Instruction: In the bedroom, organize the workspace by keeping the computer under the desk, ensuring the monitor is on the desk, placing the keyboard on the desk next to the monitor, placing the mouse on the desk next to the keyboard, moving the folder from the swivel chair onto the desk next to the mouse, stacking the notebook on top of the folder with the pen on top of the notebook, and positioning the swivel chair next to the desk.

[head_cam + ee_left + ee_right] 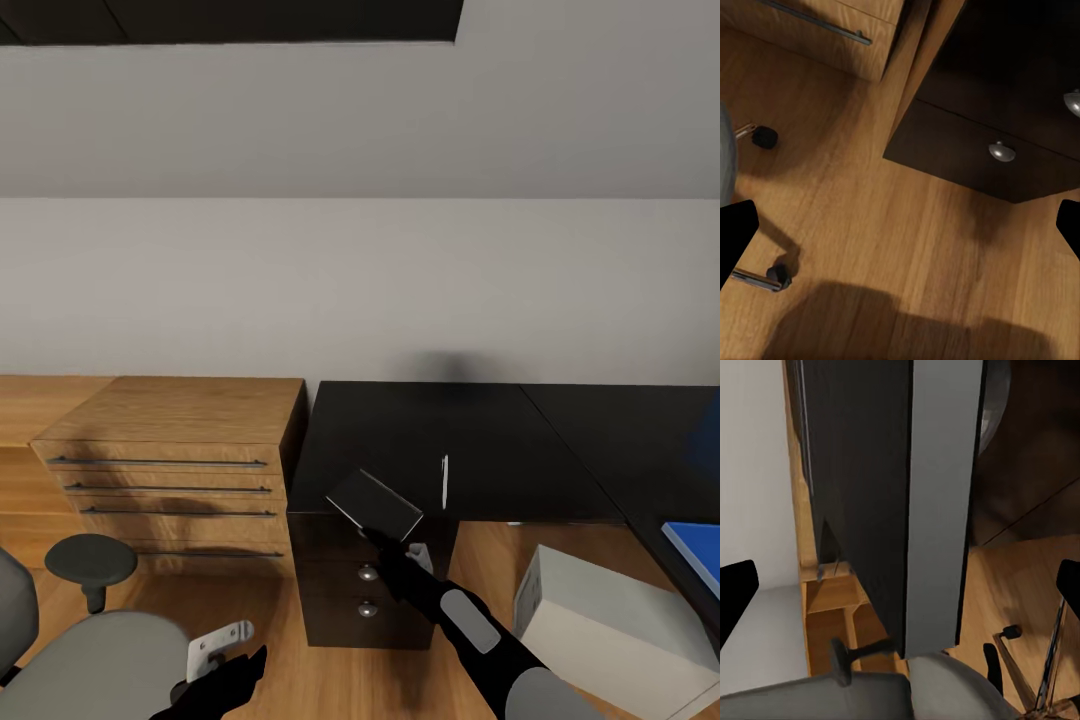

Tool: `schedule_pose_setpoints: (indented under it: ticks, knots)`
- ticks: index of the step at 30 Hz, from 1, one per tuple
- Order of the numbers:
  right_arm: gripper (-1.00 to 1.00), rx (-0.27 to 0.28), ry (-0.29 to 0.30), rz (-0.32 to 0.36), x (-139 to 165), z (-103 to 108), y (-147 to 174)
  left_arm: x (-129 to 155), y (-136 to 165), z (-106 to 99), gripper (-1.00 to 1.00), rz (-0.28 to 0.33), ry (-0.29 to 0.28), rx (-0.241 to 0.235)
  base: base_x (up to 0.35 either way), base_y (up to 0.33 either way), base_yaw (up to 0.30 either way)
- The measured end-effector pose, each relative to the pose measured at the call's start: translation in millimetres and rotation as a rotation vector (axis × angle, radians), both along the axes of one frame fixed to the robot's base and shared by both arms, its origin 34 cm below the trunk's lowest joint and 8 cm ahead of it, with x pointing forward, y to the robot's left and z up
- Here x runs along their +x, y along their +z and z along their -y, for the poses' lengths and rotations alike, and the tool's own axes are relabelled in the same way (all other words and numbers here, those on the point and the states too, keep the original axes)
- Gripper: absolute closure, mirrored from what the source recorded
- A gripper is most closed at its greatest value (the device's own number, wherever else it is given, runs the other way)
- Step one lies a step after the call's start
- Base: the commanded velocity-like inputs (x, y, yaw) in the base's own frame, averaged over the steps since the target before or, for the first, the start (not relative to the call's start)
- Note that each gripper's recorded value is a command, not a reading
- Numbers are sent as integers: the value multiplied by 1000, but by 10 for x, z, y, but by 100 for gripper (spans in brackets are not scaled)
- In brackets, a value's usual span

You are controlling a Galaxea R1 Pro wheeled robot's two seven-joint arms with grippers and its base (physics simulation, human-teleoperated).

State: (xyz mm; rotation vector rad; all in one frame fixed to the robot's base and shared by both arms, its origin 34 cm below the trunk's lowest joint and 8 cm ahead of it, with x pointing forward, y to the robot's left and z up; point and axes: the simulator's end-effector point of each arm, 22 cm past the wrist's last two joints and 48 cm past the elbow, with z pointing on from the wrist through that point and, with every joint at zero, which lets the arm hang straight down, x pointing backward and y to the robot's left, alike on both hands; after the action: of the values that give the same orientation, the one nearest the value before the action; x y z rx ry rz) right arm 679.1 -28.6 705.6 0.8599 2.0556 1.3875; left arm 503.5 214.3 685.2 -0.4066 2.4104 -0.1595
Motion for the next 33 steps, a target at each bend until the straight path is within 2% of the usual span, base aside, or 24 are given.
schedule_pose_setpoints:
  ticks: [5,12,16,33]
  knots:
    - [-100,-13,-24,21,51,46,20,-8,-13,3,-100,-3,-1,0,0,0,0]
    - [-100,-61,-82,68,159,178,43,-35,-59,11,-100,-15,-2,-1,0,0,0]
    - [-100,-77,-83,79,167,191,41,-39,-65,11,-100,-17,-2,0,0,0,0]
    - [-100,-84,-83,83,171,197,40,-65,-105,16,-100,-28,-2,0,0,0,0]
